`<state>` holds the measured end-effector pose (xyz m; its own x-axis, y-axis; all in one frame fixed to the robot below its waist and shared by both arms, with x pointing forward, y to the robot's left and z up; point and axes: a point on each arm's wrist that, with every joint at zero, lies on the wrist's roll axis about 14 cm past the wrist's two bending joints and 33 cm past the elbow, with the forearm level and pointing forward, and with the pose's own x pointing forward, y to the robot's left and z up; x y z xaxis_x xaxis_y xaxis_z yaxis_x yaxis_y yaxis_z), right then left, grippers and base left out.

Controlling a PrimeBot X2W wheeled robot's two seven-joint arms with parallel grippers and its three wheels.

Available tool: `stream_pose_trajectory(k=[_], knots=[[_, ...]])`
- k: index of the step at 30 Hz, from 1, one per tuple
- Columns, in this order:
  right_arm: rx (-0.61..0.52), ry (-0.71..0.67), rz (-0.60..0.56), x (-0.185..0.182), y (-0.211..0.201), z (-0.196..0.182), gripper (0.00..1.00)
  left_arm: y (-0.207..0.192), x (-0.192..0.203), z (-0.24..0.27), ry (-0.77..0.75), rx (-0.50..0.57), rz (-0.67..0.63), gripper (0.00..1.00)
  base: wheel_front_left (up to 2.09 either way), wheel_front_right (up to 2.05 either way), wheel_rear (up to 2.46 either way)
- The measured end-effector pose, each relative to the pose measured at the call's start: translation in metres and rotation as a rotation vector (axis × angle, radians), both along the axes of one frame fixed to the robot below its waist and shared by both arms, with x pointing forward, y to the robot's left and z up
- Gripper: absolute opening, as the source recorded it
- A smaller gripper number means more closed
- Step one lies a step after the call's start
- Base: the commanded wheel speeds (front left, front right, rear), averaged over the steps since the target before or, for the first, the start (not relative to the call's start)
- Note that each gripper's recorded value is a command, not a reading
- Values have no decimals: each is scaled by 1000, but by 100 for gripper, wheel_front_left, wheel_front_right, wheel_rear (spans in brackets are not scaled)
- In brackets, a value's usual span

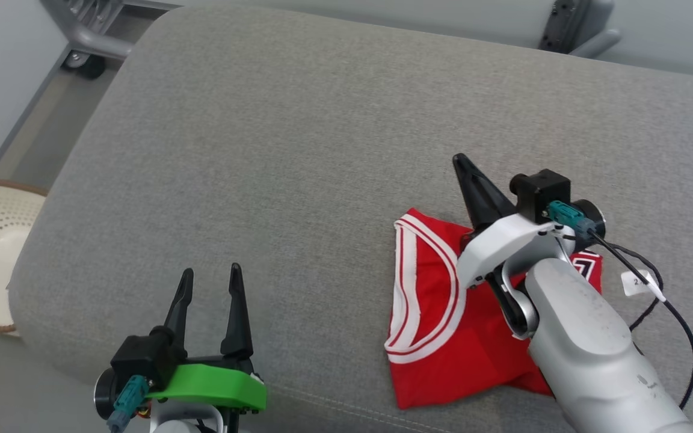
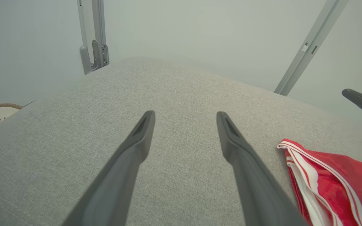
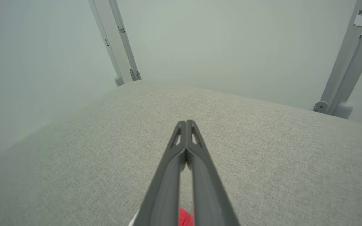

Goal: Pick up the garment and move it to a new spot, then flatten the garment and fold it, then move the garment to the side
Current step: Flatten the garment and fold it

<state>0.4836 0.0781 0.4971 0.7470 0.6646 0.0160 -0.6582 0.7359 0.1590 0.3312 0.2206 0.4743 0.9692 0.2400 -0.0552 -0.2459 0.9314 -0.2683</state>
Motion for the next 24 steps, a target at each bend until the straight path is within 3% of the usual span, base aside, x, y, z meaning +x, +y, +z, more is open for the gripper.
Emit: stream_pose_trajectory(k=[11,21,22,24], knots=[[28,-125,-363,-13,-139,27,0,-62,43,17,-72,34,-237,100,0,0,0],[28,-135,-553,-65,-215,27,0,-93,53,19,-88,18,-325,100,0,0,0],[30,-133,-564,-71,-219,27,7,-94,52,18,-84,16,-330,100,0,0,0],[40,-126,-584,-80,-226,26,36,-95,50,15,-76,13,-331,100,0,0,0]])
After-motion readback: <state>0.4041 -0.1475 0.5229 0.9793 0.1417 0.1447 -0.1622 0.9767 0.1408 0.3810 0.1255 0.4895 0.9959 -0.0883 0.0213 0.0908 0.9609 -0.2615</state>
